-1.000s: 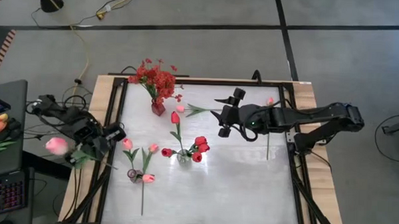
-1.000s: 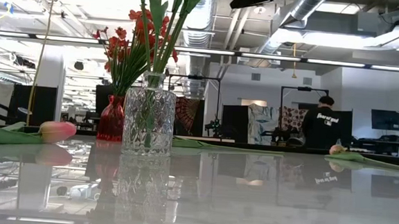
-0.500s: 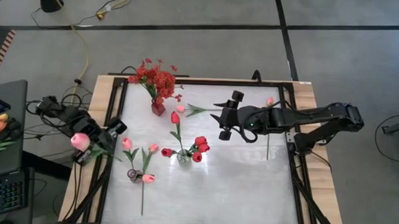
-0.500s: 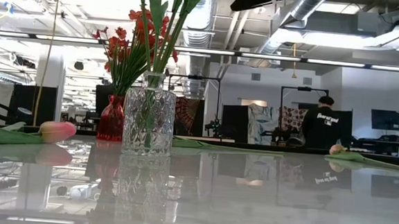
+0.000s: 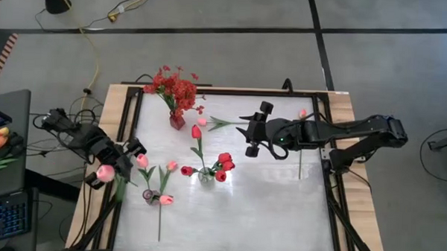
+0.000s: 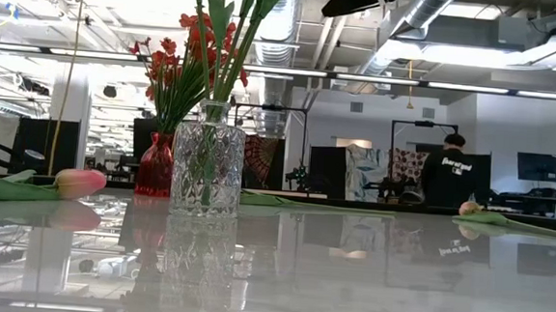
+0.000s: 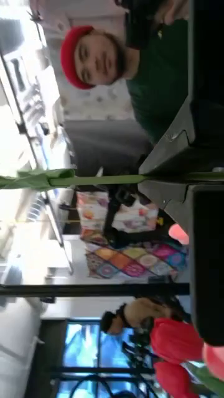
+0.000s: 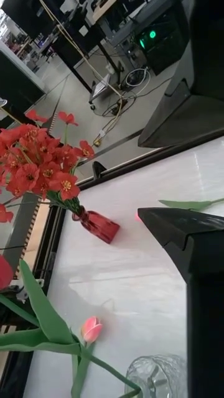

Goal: Sort flowers into vase by color
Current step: Put the pink flower into the purple vase

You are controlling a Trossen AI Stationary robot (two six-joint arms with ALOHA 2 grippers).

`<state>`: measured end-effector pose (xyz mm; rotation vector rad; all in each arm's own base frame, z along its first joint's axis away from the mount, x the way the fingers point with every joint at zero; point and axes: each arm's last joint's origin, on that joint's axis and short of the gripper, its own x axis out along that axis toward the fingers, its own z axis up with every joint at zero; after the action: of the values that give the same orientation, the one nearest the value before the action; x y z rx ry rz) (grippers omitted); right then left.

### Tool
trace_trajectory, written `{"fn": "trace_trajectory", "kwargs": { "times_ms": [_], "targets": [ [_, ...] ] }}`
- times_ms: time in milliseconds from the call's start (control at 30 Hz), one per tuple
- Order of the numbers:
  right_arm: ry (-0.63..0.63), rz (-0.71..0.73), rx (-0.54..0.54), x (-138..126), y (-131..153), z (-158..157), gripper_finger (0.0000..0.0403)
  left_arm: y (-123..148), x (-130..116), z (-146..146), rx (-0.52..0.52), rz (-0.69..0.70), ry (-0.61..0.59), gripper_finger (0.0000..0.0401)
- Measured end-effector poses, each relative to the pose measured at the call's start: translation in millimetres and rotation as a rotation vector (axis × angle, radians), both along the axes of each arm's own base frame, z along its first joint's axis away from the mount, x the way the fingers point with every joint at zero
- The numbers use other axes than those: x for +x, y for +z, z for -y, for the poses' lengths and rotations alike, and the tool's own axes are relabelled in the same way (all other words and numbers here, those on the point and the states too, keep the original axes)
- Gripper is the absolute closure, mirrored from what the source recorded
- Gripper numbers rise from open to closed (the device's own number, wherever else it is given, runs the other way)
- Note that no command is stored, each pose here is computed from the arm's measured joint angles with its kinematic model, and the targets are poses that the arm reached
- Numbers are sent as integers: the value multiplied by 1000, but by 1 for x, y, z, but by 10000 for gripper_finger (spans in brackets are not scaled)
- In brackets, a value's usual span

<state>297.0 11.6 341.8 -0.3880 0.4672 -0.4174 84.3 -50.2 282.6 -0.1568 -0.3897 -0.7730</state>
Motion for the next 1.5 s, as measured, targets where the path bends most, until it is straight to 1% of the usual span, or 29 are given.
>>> {"fn": "trace_trajectory", "kwargs": {
  "times_ms": [100, 233, 433, 667, 933, 1100, 1167, 1233, 1333, 1433, 1500],
  "targets": [
    [-2, 2, 4, 0, 0, 0, 211, -12, -2, 0, -1, -4, -6, 401],
    [-2, 2, 4, 0, 0, 0, 211, -26, -7, -2, -31, 17, -22, 401],
    [-5, 4, 4, 0, 0, 1, 211, -44, -10, -3, -32, 12, -25, 401],
    [-10, 11, 17, 0, 0, 1, 211, -69, -8, -2, -42, 33, -27, 401],
    [-14, 11, 17, 0, 0, 2, 211, -69, -10, -1, -27, 65, -58, 401],
    [-16, 16, 19, 0, 0, 3, 211, -73, -8, 0, -7, 31, -60, 401],
    [-7, 44, 46, 1, 2, 2, 211, -73, -8, 0, -6, 26, -58, 401],
    [30, 81, 98, 4, 2, 0, 211, -73, -8, 0, -4, 23, -57, 401],
    [84, 99, 131, 8, 1, -10, 211, -74, -8, 0, -1, 22, -56, 401],
    [124, 83, 112, 13, -4, -27, 211, -76, -7, 1, 9, 2, -55, 401],
    [123, 63, 92, 14, -10, -38, 211, -76, -6, 1, 12, -7, -55, 401]
  ]
}}
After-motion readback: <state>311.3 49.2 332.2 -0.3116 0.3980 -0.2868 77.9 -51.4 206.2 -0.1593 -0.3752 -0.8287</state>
